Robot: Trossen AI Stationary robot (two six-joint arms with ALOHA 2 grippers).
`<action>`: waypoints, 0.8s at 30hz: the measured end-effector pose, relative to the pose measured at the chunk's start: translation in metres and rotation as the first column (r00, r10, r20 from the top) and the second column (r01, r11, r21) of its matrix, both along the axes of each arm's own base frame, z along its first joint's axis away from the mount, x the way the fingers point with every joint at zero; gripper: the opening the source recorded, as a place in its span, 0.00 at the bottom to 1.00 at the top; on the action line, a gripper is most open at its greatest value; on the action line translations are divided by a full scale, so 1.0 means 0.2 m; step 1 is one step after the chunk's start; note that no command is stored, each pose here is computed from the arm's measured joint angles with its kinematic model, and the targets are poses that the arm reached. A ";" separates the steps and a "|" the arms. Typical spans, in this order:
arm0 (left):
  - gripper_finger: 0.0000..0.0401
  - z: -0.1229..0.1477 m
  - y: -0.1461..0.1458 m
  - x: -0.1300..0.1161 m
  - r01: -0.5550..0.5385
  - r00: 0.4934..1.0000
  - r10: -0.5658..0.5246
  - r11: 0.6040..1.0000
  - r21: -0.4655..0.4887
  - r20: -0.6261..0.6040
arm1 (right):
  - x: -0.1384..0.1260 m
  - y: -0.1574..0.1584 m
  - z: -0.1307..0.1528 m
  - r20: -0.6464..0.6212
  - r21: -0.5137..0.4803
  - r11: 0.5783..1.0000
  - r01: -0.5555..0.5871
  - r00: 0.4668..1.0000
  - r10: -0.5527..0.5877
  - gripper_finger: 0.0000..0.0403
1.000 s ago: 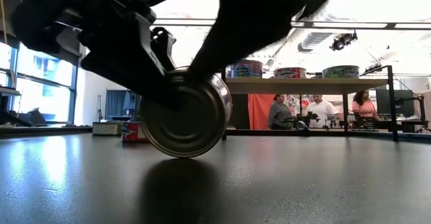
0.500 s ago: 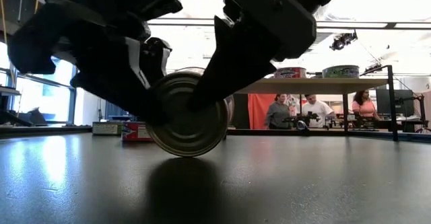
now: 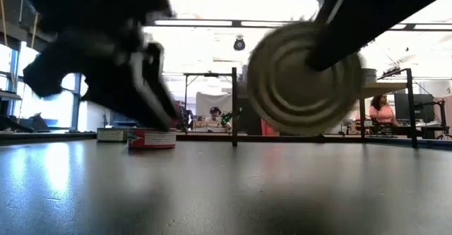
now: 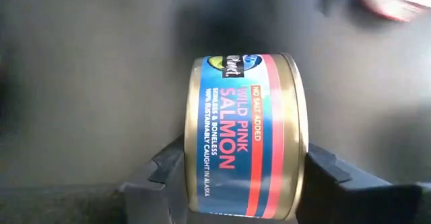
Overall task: Stack canned seafood by type on shelf
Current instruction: Stack the blue tuna can on top of the other blue tuna can on the shelf
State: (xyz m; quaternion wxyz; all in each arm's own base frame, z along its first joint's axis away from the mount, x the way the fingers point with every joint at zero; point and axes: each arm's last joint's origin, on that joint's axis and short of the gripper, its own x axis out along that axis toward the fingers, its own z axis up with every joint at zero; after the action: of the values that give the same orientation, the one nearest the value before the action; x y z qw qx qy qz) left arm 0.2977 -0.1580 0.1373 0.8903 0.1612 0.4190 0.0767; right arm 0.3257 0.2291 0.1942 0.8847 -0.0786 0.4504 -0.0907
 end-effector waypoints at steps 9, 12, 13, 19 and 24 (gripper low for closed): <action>0.53 -0.08 0.03 -0.05 0.031 0.978 -0.032 1.000 0.005 0.208 | -0.05 -0.08 0.19 0.131 -0.219 0.975 0.047 0.991 -0.019 0.42; 0.53 -0.13 0.10 -0.06 0.144 0.957 -0.119 0.986 -0.080 0.264 | -0.05 -0.19 0.32 0.169 -0.320 0.946 0.056 0.986 -0.001 0.42; 0.53 -0.13 0.12 -0.06 0.177 0.942 -0.138 0.979 -0.105 0.308 | -0.06 -0.23 0.39 0.185 -0.345 0.937 0.063 0.983 0.002 0.42; 0.53 -0.06 0.21 -0.04 0.206 0.879 -0.165 0.978 -0.043 0.448 | -0.07 -0.65 0.70 0.230 -0.515 0.839 0.176 0.971 -0.063 0.42; 0.53 0.10 0.33 -0.01 0.231 0.831 -0.220 0.972 0.043 0.512 | -0.01 -1.13 0.79 0.161 -0.529 0.827 0.188 0.980 -0.120 0.42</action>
State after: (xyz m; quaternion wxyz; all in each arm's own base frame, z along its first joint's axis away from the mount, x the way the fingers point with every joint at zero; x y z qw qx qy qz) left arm 0.2948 -0.0929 0.1568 0.9738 0.1742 0.1457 0.0071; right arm 0.3232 0.0032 0.3527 0.8416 -0.2833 0.3570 -0.2898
